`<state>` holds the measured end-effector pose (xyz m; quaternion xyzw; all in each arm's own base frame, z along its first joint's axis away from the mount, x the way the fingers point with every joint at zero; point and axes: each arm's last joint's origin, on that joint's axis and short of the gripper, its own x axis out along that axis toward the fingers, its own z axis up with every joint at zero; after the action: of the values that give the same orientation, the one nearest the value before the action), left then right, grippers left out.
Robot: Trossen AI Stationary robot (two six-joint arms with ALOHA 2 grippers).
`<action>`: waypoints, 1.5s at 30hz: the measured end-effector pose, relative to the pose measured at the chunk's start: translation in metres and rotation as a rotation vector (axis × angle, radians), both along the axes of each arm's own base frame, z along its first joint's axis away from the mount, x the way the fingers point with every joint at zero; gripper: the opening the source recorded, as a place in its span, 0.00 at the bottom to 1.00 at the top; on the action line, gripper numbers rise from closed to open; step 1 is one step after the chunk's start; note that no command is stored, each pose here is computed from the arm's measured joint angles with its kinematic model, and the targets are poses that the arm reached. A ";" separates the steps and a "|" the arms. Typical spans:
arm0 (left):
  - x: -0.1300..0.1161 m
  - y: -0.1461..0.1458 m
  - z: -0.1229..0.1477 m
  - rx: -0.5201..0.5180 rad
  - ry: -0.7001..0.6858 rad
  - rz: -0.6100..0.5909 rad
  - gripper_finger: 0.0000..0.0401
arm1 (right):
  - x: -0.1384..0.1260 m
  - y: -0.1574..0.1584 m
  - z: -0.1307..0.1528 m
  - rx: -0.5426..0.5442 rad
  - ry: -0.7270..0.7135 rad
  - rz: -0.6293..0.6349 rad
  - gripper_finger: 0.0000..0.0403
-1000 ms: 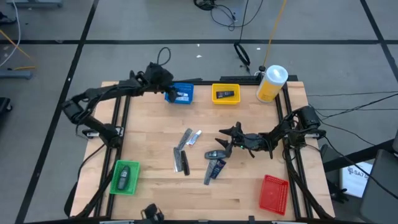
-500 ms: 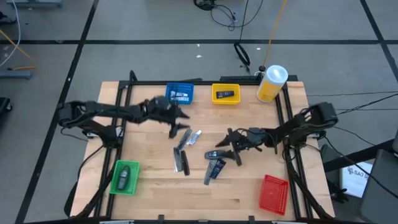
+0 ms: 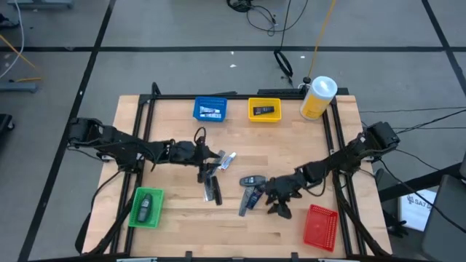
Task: Pick & Place Travel size toiletries
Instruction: Adjust the blue shave cream
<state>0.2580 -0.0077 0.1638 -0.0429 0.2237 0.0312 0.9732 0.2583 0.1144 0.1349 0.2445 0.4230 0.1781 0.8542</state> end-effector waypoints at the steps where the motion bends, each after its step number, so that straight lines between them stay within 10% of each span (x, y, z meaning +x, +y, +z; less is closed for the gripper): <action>1: 0.000 -0.001 -0.001 -0.008 0.004 0.018 0.37 | -0.001 0.006 -0.002 -0.002 -0.005 -0.009 0.46; 15: -0.003 -0.028 -0.001 -0.117 0.006 -0.011 0.34 | 0.030 0.069 -0.017 -0.168 -0.155 -0.102 0.32; 33: -0.003 -0.042 0.004 -0.089 -0.049 -0.059 0.32 | 0.041 -0.018 0.006 -0.671 -0.099 -0.432 0.28; 45: -0.005 -0.065 0.012 -0.028 -0.142 -0.158 0.32 | 0.032 0.013 0.018 -0.315 -0.086 -0.080 0.28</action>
<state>0.2533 -0.0728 0.1759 -0.0407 0.1571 -0.0520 0.9854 0.2901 0.1278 0.1529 0.1163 0.3987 0.0860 0.9056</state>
